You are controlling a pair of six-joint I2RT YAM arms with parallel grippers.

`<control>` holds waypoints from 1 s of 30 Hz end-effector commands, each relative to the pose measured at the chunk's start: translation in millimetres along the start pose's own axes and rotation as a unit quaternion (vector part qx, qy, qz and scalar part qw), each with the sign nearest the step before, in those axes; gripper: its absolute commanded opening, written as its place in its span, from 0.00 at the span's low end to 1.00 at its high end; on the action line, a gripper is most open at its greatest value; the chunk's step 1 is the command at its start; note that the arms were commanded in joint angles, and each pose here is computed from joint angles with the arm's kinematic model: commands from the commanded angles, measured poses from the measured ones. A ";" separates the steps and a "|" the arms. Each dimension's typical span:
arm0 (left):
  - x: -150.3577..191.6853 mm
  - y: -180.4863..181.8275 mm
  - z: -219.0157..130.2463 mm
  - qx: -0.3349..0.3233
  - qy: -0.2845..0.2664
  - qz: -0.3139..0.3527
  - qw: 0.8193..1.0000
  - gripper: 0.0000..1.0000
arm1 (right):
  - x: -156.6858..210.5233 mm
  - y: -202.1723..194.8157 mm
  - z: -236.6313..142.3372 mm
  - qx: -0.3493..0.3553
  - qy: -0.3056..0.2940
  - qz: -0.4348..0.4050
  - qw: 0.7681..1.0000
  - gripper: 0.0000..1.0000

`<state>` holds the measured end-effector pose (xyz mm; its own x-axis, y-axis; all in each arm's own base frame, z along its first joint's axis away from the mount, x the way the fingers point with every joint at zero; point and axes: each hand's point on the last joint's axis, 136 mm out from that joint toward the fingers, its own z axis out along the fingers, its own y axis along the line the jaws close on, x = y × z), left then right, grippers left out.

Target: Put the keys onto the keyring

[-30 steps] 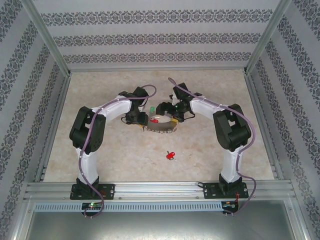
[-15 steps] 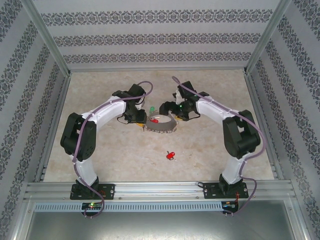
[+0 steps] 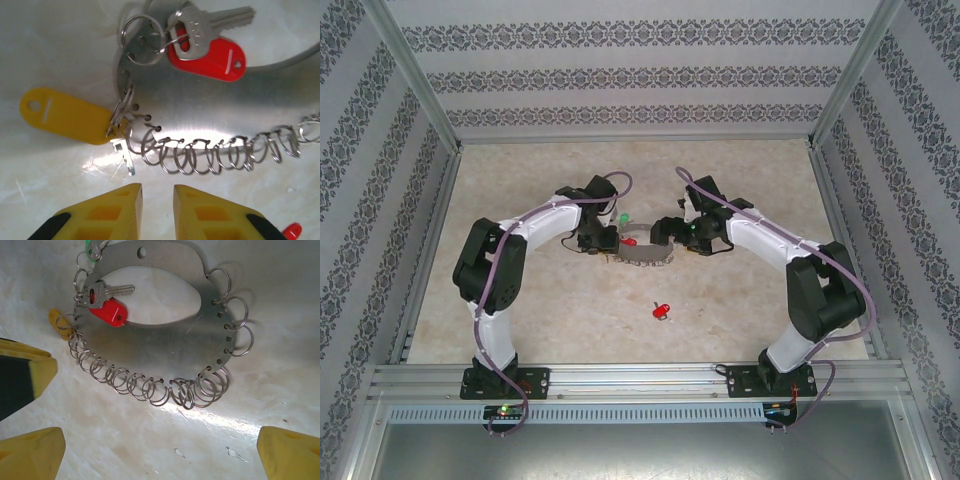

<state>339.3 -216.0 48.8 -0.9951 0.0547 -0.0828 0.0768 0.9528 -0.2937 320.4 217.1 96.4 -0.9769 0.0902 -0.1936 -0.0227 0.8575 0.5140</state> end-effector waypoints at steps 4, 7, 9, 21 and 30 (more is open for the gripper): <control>-9.4 -4.5 13.0 -0.001 0.001 0.011 1.000 0.21 | 5.9 0.1 -8.1 0.012 -0.006 0.004 1.000 0.98; -10.8 -5.9 17.8 0.003 0.005 0.013 1.000 0.21 | 6.2 -0.4 -8.7 0.014 -0.007 0.006 1.000 0.98; -12.3 -8.5 19.1 0.008 0.004 0.014 1.000 0.21 | 4.9 -0.4 -9.5 0.015 -0.010 0.007 1.000 0.98; -17.9 -16.8 15.6 0.017 -0.003 0.020 1.000 0.21 | 4.4 -1.6 -11.4 0.018 -0.015 0.006 1.000 0.98; -21.0 -20.2 15.1 0.022 -0.006 0.020 1.000 0.20 | 3.2 -0.8 -12.9 0.019 -0.018 0.004 1.000 0.98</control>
<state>353.2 -231.2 39.5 -0.9943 0.0658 -0.0845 0.0896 0.9432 -0.3201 319.4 210.8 100.2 -0.9721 0.1155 -0.2041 -0.0007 0.8689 0.4950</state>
